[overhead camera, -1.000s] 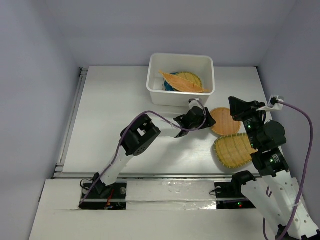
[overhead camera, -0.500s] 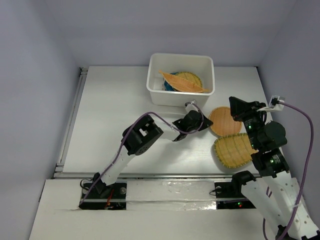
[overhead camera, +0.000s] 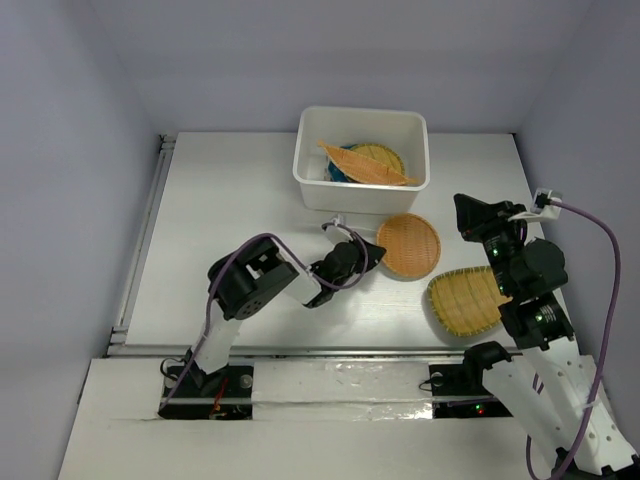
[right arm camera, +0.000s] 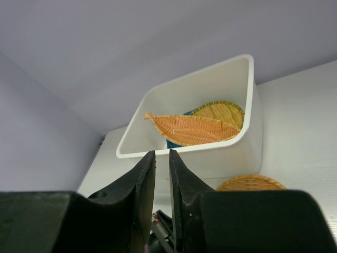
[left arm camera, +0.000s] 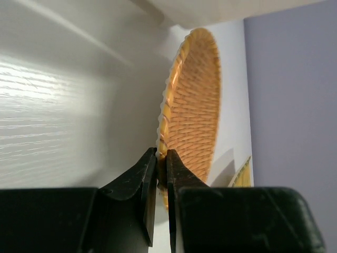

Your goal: Place the plates into the plastic bin on the countertop

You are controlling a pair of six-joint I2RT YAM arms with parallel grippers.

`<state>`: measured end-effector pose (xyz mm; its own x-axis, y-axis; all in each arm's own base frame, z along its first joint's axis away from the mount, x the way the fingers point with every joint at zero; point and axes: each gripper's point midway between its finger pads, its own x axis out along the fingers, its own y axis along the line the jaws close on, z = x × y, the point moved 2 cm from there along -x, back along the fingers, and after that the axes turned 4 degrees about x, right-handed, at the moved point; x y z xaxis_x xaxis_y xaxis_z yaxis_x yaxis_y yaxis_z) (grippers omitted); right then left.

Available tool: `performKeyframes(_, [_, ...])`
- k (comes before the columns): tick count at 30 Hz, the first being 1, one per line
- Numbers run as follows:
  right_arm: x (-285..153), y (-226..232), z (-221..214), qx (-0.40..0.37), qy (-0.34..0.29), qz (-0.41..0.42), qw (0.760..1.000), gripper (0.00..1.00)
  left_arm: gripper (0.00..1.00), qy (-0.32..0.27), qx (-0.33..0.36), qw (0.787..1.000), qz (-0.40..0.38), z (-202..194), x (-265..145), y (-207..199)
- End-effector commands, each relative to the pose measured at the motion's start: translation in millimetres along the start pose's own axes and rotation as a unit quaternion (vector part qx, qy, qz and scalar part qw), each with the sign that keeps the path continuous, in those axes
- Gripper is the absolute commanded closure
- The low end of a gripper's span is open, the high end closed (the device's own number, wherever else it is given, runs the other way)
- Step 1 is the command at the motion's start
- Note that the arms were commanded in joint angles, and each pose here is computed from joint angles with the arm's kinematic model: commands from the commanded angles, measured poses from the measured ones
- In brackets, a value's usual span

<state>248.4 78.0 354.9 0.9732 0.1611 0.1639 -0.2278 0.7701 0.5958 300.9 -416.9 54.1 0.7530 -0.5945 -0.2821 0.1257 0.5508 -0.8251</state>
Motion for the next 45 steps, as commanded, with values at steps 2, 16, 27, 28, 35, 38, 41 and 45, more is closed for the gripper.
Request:
performKeyframes(2, [1.6,7.8,8.1,0.001,-0.021,0.02,1.0,0.78,1.0,-0.107,0.01,0.99,-0.095,65.2,-35.7,-68.0])
performKeyframes(16, [-8.2,-2.7,21.5,0.017,-0.064,-0.009,0.998,0.8,1.0,-0.126,0.07,0.978,-0.151,112.0,-146.4,-105.5])
performKeyframes(27, [-6.7,-4.3,19.8,0.019,-0.061,-0.014,0.998,0.8,1.0,-0.213,0.141,0.962,-0.095,242.5,-123.0,-143.6])
performKeyframes(28, [-7.0,-4.3,20.3,0.018,-0.062,-0.014,0.998,0.8,1.0,-0.208,0.146,0.963,-0.088,247.7,-113.7,-143.4])
performKeyframes(35, [-8.5,-2.5,21.4,0.016,-0.06,-0.011,0.998,0.8,1.0,-0.177,0.167,0.968,-0.062,292.5,-38.3,-146.6])
performKeyframes(38, [-9.1,-2.3,22.3,0.016,-0.062,-0.011,0.998,0.79,1.0,-0.16,0.173,0.971,-0.037,298.0,-7.0,-128.9])
performKeyframes(41, [-8.9,-1.7,21.8,0.016,-0.06,-0.009,0.998,0.79,1.0,-0.137,0.177,0.974,-0.018,289.9,18.9,-113.0])
performKeyframes(45, [-9.4,-0.9,21.7,0.016,-0.059,-0.007,0.998,0.79,1.0,-0.13,0.185,0.974,0.015,285.2,38.8,-90.9])
